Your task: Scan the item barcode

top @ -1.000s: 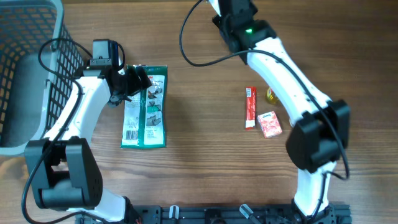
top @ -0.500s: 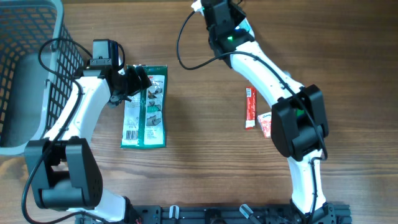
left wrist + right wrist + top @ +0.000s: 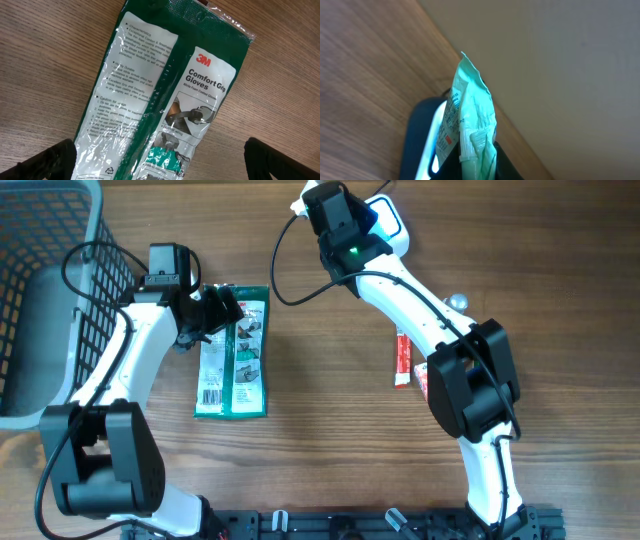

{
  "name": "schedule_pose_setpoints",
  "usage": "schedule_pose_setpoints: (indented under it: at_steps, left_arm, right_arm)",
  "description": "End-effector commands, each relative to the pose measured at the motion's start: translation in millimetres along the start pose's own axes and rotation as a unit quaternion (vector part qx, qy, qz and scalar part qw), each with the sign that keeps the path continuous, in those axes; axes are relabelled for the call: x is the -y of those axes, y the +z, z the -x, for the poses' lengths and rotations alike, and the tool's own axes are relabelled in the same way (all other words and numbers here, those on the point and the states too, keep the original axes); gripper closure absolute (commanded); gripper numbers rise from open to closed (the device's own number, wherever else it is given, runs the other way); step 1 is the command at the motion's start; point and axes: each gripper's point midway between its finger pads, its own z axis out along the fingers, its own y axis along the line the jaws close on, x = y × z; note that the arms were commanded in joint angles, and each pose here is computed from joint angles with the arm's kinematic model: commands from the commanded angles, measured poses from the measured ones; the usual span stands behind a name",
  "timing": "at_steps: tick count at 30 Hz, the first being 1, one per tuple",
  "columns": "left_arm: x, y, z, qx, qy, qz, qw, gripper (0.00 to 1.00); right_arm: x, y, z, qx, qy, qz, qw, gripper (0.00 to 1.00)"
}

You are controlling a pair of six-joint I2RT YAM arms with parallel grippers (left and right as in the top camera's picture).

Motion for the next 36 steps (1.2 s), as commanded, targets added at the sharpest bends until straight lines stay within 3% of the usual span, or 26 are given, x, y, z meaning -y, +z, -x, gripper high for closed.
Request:
schedule_pose_setpoints:
  at_steps: [1, 4, 8, 23, 31, 36]
  left_arm:
    - [2.6, -7.3, 5.1, 0.012, 0.002, -0.005, 1.0, 0.0]
    - [2.7, -7.3, 5.0, 0.012, 0.002, -0.005, 1.0, 0.0]
    - [2.6, -7.3, 5.1, 0.012, 0.002, -0.005, 1.0, 0.0]
    - [2.6, -7.3, 5.1, 0.012, 0.002, -0.005, 1.0, 0.0]
    - [2.6, -7.3, 5.1, 0.012, 0.002, -0.005, 1.0, 0.0]
    - [2.6, -7.3, 5.1, 0.012, 0.002, -0.005, 1.0, 0.0]
  right_arm:
    - [23.6, 7.8, -13.0, -0.042, -0.034, -0.074, 0.996, 0.96]
    - [36.9, 6.0, -8.6, -0.046, -0.093, -0.101, 0.989, 0.96]
    - [39.3, 7.5, -6.1, -0.039, -0.095, -0.102, 0.989, 0.96]
    - [10.2, 36.5, -20.7, -0.021, -0.016, -0.047, 0.999, 0.96]
    - [-39.0, 34.3, -31.5, -0.026, 0.046, 0.066, 0.996, 0.96]
    - [-44.3, 33.3, -30.1, -0.024, 0.077, 0.079, 0.994, 0.95]
